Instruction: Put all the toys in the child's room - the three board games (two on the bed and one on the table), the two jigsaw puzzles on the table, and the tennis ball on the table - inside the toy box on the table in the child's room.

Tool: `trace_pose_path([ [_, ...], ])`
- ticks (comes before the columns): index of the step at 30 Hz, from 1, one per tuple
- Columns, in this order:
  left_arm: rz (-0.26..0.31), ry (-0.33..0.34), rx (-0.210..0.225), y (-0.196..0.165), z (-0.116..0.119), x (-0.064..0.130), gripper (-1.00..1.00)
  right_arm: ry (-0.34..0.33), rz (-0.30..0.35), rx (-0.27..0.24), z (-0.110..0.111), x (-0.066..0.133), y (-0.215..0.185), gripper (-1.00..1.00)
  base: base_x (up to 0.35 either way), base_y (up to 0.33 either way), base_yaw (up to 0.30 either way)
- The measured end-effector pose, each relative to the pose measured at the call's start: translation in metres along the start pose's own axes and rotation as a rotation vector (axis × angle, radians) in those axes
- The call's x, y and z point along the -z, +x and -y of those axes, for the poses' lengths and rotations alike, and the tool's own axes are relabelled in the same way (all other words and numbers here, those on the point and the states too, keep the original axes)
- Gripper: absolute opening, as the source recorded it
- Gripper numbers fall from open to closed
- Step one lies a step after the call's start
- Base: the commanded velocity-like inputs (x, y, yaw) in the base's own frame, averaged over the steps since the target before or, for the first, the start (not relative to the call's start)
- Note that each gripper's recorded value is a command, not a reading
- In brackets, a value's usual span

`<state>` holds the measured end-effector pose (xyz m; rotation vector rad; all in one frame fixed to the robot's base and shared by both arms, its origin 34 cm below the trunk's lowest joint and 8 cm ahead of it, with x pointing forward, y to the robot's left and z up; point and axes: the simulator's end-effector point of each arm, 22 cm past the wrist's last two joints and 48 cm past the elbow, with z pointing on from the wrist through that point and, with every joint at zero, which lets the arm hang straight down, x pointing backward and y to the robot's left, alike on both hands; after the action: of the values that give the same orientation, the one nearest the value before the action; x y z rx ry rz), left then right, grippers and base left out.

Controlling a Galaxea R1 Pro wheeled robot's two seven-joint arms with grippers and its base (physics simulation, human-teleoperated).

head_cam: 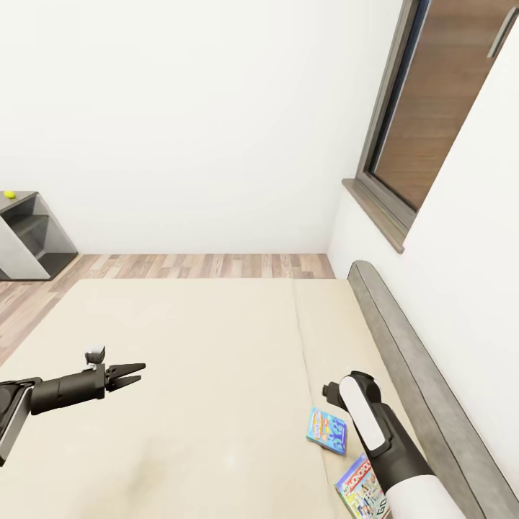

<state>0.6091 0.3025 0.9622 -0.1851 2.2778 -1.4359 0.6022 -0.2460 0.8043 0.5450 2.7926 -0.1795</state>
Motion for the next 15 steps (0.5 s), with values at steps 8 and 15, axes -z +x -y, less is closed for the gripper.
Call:
trace_pose_path([
  [8,0.000,0.000,-0.001,0.000,0.000,0.000,1.00,-0.001,-0.001,-0.002,-0.001,0.000,0.000,1.00,0.000,0.000,0.000],
  [15,-0.002,0.005,0.001,0.001,0.001,-0.003,1.00,-0.007,0.021,-0.023,0.001,-0.003,-0.010,1.00,0.000,0.000,0.000],
])
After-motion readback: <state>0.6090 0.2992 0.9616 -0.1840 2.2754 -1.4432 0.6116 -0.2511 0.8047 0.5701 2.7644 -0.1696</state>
